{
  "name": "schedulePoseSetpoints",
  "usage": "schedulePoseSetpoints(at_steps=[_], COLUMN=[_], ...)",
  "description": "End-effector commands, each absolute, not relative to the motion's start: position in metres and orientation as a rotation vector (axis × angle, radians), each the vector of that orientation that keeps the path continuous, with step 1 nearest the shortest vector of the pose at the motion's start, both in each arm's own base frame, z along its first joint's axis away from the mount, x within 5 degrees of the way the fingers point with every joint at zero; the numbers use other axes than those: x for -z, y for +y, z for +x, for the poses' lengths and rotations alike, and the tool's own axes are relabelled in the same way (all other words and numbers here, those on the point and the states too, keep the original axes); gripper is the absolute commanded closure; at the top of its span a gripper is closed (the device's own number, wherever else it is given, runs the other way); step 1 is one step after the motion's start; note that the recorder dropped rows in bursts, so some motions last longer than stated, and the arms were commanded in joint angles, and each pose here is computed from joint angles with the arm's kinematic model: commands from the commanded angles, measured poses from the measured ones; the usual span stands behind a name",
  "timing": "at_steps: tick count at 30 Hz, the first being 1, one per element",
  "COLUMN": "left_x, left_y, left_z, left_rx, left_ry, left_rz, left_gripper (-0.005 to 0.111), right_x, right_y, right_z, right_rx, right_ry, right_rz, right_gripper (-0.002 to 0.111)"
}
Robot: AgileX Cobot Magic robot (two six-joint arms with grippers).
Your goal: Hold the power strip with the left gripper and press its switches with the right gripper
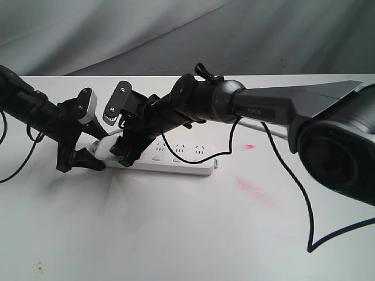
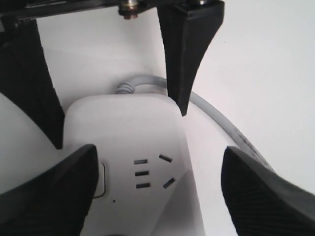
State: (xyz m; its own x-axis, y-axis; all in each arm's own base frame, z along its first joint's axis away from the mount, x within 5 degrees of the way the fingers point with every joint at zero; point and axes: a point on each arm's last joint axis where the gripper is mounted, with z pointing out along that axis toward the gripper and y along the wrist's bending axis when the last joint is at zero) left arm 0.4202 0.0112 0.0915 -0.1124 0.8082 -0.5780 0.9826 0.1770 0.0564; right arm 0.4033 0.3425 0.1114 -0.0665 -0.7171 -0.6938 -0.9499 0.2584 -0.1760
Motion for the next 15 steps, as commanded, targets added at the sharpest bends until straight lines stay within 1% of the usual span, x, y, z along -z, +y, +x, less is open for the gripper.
schedulePoseSetpoints(at_steps=[1, 15], left_x=[-0.0892, -0.0892], left_y=[0.0129, 0.0129], left_z=[0.4183, 0.4183], left_rx=[0.455, 0.453], left_ry=[1.978, 1.974], left_rz=[1.737, 1.741], left_gripper=[0.041, 0.041], right_x=[-0.0926, -0.0826], right_y=[0.3373, 0.3313], right_z=[0.4038, 0.4028], right_rx=[-0.424, -0.444], right_ry=[1.865, 1.907], right_rz=[-1.573, -1.619], right_gripper=[0.043, 0.043])
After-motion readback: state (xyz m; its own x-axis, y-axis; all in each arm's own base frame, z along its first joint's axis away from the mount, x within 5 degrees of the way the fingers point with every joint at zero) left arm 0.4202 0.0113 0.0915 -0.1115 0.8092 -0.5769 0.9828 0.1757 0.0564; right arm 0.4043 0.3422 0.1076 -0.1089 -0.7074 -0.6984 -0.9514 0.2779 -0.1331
